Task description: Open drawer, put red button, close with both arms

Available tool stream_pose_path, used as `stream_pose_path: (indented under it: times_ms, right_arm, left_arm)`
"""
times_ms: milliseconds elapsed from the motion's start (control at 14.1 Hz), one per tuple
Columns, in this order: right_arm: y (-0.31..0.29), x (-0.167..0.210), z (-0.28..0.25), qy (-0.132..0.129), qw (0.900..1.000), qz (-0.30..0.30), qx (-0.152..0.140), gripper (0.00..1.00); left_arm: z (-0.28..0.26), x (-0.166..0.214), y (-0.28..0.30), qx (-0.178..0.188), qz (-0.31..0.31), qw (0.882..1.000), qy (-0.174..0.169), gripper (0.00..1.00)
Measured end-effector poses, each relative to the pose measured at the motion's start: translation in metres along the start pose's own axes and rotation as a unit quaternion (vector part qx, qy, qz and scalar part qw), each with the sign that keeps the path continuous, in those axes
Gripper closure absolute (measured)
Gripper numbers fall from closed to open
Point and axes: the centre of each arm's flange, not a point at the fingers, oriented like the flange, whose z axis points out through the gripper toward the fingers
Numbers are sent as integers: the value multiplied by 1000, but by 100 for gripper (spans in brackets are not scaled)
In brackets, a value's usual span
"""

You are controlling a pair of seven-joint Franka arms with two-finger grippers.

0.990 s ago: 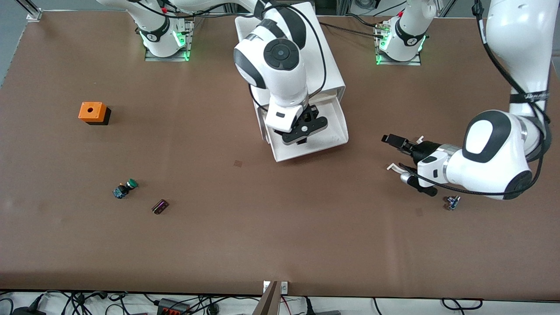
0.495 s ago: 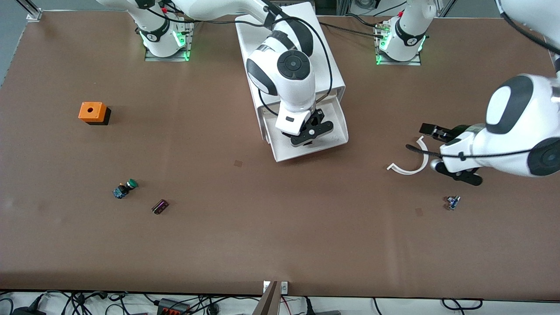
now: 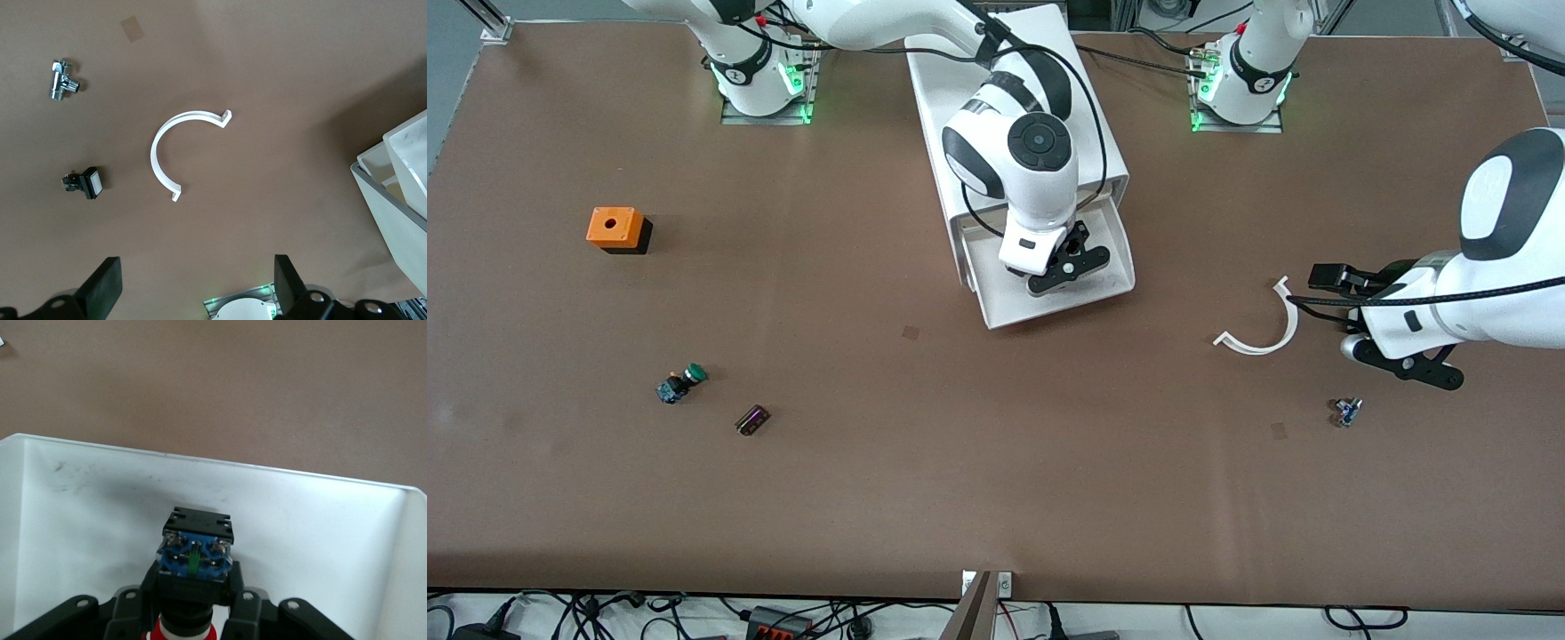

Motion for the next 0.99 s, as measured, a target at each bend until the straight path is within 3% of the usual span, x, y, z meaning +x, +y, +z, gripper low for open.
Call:
stream_pose_path:
  times_ms: [71, 212, 495, 707, 990]
  right_arm:
    - [0, 0, 1, -1, 1000, 0, -1, 59]
    - [0, 0, 1, -2, 1000, 0, -1, 45]
    - [3, 6, -18, 12, 1000, 4, 2, 3]
    - [45, 26, -72, 45, 998, 38, 2, 0]
    - [175, 59, -120, 60, 990, 124, -7, 0]
  left_arm:
    - [1, 1, 1, 0, 1, 1000, -1, 0]
    - [0, 2, 2, 1, 1, 1000, 0, 0]
    - [0, 2, 3, 1, 1, 1000, 1, 0]
    - [0, 3, 7, 2, -18, 1000, 2, 0]
    - [4, 18, 17, -15, -85, 996, 36, 0]
